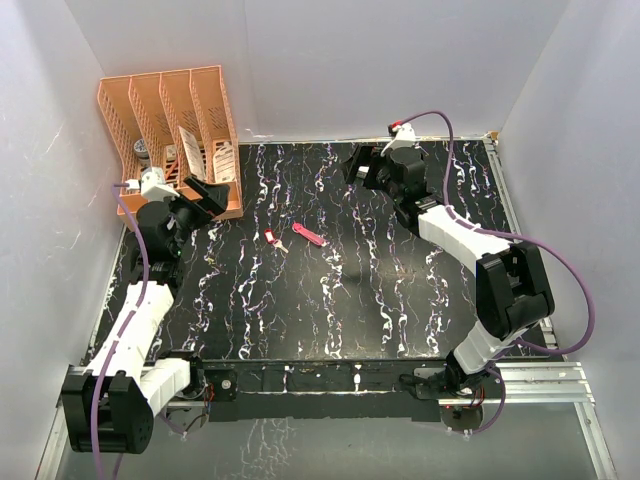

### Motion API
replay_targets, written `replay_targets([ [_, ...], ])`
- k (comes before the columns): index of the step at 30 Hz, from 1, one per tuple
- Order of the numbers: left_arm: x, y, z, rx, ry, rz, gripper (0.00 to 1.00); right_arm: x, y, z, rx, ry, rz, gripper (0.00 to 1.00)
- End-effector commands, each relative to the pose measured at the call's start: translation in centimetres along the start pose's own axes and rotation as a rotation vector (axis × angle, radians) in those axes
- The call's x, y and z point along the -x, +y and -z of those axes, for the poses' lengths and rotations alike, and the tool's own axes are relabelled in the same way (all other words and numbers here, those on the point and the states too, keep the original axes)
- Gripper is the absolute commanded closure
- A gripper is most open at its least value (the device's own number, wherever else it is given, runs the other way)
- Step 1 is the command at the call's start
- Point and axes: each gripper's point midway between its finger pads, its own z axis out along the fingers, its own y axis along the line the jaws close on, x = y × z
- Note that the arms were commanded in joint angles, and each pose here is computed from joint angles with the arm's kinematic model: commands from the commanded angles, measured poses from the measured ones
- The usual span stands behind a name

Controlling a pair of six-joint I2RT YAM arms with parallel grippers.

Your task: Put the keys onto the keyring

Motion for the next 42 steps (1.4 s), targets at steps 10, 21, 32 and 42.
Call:
replay_targets([
  [10,-0.2,-2.6,-0.3,-0.110,0.078,-0.005,0.01,2.3,2.2,0.8,0.078,-0.020,0.054,0.02],
  [21,-7.2,0.6,-2.0,-0.013,0.314,-0.051,0.01,-4.2,5.6,0.6,0.104,0.176,0.192,0.02],
  [32,-9.5,-0.3,-1.1,-0.011,0.352,-0.103,0.05,-9.8,5.9,2.6,0.118,0.280,0.228,0.04],
  [42,-10.0,-0.1,-1.2,-0.002,0.369,-0.111,0.01,-14.3,7.0,1.2,0.147,0.379,0.318,0.11],
])
